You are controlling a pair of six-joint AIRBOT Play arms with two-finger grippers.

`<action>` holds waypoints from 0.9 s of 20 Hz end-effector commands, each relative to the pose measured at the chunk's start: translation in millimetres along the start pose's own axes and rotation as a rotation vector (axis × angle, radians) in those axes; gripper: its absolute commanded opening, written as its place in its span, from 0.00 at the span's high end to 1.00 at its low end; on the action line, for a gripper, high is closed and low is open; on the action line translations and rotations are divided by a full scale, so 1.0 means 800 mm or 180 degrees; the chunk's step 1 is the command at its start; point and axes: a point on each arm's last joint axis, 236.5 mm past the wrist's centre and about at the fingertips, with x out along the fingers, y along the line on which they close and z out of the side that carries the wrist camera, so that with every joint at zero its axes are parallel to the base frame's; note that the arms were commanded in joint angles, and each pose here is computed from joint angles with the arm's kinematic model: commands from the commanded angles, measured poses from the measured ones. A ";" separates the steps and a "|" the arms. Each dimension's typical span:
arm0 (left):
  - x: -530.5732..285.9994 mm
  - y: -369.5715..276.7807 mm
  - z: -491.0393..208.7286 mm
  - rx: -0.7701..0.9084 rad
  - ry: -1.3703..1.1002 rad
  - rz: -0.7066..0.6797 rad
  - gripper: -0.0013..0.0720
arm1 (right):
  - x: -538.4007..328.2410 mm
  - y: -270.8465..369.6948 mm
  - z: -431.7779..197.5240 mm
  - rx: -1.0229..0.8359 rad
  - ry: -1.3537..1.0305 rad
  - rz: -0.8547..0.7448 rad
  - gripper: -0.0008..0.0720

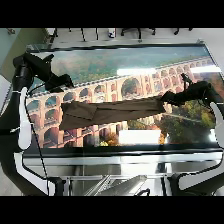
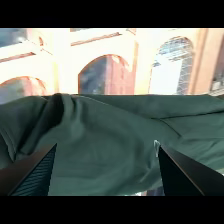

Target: Fold the shirts.

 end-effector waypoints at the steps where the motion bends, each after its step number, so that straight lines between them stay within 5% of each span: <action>1: -0.025 -0.018 -0.005 0.0022 -0.0165 -0.0033 0.01 | 0.025 -0.001 -0.017 0.0081 0.0211 0.0214 0.10; 3: -0.024 -0.029 -0.018 0.0067 -0.0143 -0.0048 0.01 | 0.038 0.012 -0.023 0.0123 0.0278 0.0444 0.10; 4: -0.021 -0.035 -0.024 0.0095 -0.0125 -0.0055 0.01 | 0.045 0.014 -0.028 0.0138 0.0336 0.0478 0.18; 5: -0.017 -0.042 -0.028 0.0124 -0.0108 -0.0062 0.15 | 0.051 0.014 -0.034 0.0136 0.0392 0.0492 0.36; 7: -0.006 -0.061 -0.035 0.0234 -0.0071 -0.0081 0.96 | 0.060 0.019 -0.041 0.0119 0.0467 0.0526 0.61; 8: -0.001 -0.076 -0.037 0.0321 -0.0082 -0.0105 0.96 | 0.062 0.023 -0.042 0.0035 0.0470 0.0547 0.85; 9: 0.004 -0.092 -0.038 0.0400 -0.0113 -0.0133 0.96 | 0.061 0.027 -0.040 -0.0004 0.0447 0.0584 0.96; 18: 0.181 -0.264 -0.149 0.1323 0.0399 -0.0294 0.96 | -0.107 0.127 -0.022 -0.0568 0.0033 0.0794 0.97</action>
